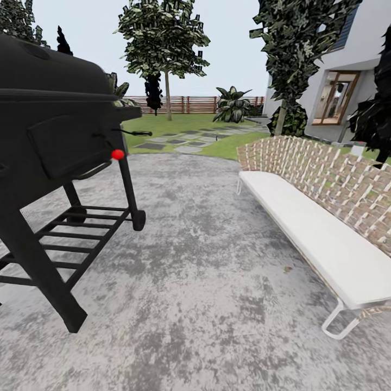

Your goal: In the garden, pick up the pesticide atomizer on the floor and spray pesticide onto both trees until each tree trunk is fully covered.

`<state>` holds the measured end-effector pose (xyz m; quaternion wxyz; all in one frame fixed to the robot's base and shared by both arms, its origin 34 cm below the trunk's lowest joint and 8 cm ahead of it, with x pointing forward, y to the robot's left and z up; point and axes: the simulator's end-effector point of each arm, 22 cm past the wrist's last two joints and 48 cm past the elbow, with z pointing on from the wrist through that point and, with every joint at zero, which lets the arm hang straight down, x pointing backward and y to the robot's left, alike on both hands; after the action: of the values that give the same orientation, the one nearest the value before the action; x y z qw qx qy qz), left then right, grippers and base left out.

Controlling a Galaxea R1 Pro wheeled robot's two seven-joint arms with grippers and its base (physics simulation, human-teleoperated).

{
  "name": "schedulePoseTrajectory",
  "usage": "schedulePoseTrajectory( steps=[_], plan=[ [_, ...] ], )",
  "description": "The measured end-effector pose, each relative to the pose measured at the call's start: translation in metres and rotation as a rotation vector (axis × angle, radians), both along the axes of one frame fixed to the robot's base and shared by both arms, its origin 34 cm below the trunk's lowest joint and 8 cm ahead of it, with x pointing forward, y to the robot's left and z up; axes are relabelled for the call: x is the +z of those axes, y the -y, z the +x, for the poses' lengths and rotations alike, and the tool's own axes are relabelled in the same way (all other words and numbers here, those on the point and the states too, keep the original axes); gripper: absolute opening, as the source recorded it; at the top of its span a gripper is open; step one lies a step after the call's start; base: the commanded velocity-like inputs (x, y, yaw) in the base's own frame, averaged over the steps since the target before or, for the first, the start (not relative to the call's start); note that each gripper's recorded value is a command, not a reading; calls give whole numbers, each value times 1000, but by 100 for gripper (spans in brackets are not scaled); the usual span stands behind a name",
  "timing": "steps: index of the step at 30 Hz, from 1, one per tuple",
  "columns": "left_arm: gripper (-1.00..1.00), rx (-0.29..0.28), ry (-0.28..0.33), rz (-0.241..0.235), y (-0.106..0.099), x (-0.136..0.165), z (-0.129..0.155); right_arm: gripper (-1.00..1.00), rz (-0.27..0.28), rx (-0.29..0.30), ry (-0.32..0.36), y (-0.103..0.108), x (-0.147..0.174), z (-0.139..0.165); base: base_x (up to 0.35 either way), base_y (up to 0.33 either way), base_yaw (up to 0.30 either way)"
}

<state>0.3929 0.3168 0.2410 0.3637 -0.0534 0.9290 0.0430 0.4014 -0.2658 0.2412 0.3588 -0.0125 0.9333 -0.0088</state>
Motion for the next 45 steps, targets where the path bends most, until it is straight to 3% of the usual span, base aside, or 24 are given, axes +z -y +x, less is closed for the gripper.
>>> schedulePoseTrajectory(
  steps=[45],
  plan=[
    [100,0,0,0,0,0,0,100,-3,-3,-1,2,0,-1,339,0,-26]
  ],
)
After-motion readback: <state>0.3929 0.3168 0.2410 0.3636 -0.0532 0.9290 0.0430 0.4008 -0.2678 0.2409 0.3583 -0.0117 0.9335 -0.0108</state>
